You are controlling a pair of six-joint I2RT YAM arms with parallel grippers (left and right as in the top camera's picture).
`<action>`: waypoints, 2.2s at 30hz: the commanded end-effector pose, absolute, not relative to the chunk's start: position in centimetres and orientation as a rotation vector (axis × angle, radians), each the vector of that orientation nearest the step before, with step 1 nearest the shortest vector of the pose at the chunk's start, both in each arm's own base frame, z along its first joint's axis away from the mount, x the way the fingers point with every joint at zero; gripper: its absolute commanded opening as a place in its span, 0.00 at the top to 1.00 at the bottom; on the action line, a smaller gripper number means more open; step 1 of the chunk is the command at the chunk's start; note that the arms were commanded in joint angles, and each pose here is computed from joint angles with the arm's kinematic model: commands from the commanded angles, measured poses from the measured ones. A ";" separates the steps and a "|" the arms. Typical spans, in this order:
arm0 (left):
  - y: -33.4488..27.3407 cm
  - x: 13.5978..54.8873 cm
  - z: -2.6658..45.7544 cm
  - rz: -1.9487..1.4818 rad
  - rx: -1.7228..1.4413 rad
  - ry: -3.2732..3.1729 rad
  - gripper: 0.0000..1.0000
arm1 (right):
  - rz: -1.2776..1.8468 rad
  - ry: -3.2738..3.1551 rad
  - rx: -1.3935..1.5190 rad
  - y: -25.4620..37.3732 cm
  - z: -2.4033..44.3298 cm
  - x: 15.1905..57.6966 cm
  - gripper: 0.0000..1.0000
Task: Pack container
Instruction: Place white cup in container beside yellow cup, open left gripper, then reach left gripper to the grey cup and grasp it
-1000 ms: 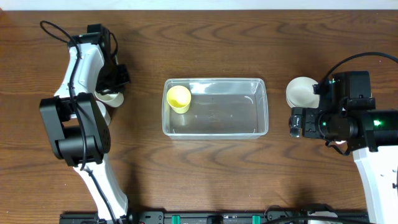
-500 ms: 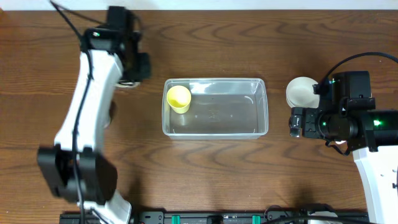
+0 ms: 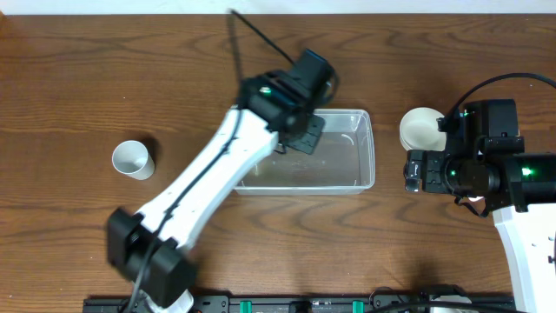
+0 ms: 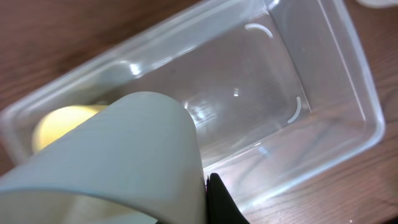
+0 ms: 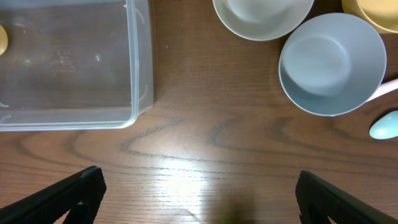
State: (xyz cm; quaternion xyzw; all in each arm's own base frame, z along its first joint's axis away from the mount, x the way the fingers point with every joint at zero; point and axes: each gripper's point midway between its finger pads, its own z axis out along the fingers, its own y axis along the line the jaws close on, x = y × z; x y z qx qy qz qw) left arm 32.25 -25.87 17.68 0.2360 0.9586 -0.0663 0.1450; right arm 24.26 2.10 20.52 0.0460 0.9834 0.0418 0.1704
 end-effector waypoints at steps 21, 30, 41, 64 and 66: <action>-24.6 35.2 7.5 -0.052 0.630 2.967 0.84 | 0.115 2.784 0.147 2.1 21.0 24.3 0.01; -24.7 35.4 7.5 -0.058 0.627 2.959 0.68 | 0.114 2.790 0.147 2.1 21.0 24.2 0.01; -21.9 36.5 12.4 0.144 0.616 2.846 0.52 | 0.113 2.787 0.142 2.1 21.0 24.3 0.01; 6.0 33.4 21.3 0.039 -0.793 2.818 0.22 | 0.113 2.793 0.143 2.1 21.0 24.1 0.01; 6.9 33.2 19.2 0.030 -0.850 2.849 0.22 | 0.113 2.793 0.143 2.1 21.0 24.1 0.01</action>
